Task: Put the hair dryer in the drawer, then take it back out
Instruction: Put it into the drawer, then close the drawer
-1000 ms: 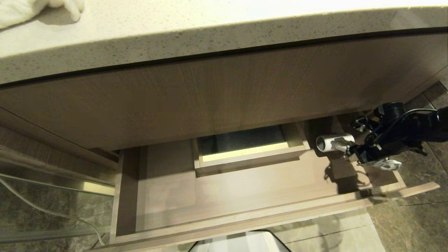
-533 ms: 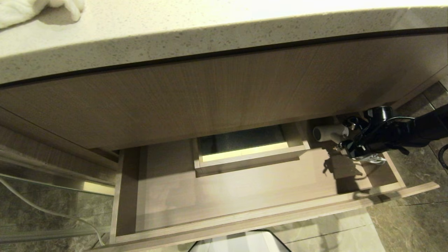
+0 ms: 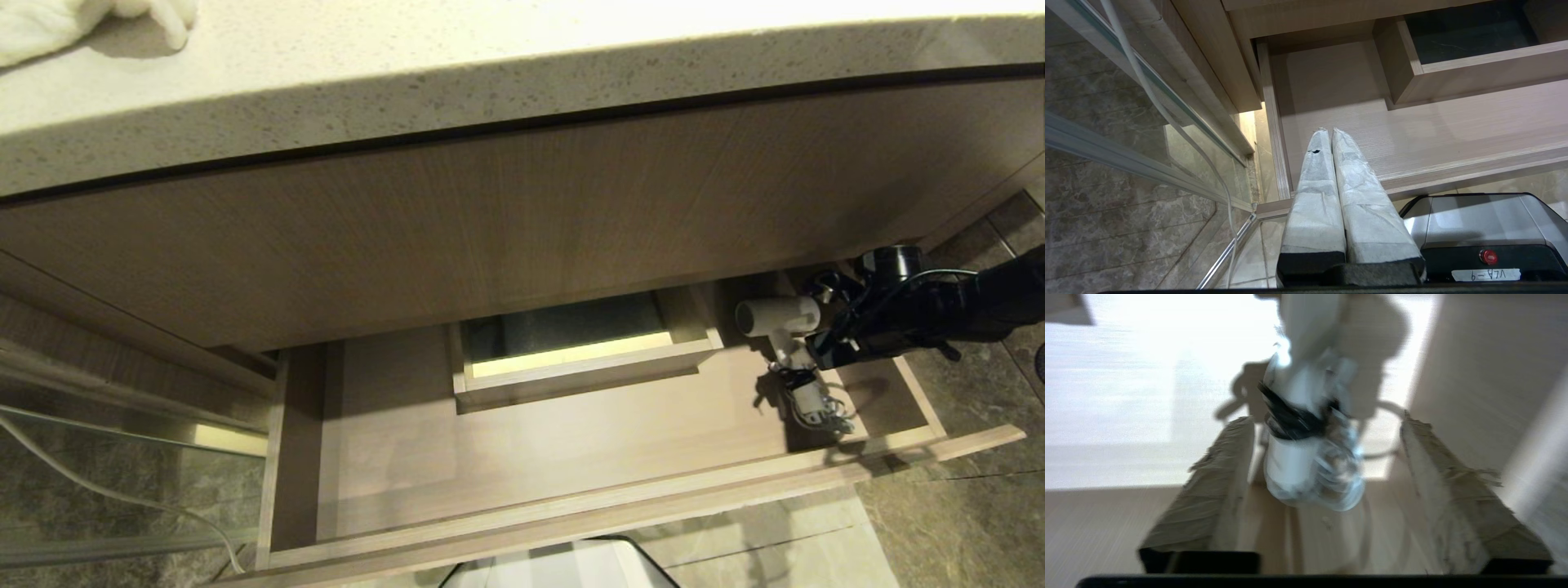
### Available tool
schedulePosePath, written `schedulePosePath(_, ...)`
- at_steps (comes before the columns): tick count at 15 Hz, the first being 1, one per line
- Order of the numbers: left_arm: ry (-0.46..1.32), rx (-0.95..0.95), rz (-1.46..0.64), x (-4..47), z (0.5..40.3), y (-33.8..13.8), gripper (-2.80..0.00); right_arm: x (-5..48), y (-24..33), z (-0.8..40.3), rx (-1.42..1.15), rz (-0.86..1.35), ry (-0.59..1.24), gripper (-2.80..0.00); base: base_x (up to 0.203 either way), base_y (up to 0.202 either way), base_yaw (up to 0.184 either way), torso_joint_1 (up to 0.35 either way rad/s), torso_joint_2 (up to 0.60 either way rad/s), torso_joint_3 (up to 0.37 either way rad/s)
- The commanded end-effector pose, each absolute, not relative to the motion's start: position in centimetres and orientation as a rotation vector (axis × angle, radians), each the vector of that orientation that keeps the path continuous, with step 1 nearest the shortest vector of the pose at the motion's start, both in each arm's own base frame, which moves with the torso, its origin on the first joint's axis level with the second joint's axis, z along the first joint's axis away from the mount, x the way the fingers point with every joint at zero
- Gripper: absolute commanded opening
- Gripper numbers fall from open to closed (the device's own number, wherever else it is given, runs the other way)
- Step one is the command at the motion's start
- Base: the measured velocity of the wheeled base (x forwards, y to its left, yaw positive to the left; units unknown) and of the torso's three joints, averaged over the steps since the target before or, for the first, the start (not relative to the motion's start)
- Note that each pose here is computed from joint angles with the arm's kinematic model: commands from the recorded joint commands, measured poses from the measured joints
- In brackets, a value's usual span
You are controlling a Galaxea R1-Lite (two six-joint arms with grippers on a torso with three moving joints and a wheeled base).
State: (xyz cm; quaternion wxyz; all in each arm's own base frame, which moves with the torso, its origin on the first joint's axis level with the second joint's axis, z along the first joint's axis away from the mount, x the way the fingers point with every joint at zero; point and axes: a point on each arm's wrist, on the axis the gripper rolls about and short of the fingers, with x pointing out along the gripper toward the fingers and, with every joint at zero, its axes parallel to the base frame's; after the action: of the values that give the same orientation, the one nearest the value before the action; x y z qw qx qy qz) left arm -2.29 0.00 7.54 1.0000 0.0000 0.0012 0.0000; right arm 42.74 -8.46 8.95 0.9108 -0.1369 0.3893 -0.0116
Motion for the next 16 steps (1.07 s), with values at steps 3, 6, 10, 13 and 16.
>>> schedulePosePath(3,0.003,0.000,0.000,-2.3,7.5,0.0,-2.80,37.2,-8.0,16.7,-0.301,-0.067,0.685,0.00,0.000,0.000,0.000,0.000,0.00,0.000)
schedulePosePath(6,0.002,0.000,0.000,-2.3,7.5,0.0,-2.80,30.1,-6.7,20.1,-0.292,-0.071,0.690,-2.80,0.000,0.000,0.000,0.000,0.00,0.000)
schedulePosePath(10,0.002,0.000,0.000,-2.3,7.6,0.0,-2.80,18.7,-4.1,19.3,-0.304,-0.031,0.811,-2.80,0.000,0.000,0.000,0.000,0.00,0.000)
schedulePosePath(13,0.003,0.000,0.000,-2.3,7.5,0.0,-2.80,13.8,-3.3,14.3,-0.382,-0.083,1.064,-2.80,0.000,0.000,0.000,0.000,0.00,0.000)
schedulePosePath(16,0.000,0.000,0.000,-2.3,7.6,0.0,-2.80,13.9,-3.1,11.5,-0.442,-0.085,1.257,-2.80,0.000,0.000,0.000,0.000,0.00,0.000)
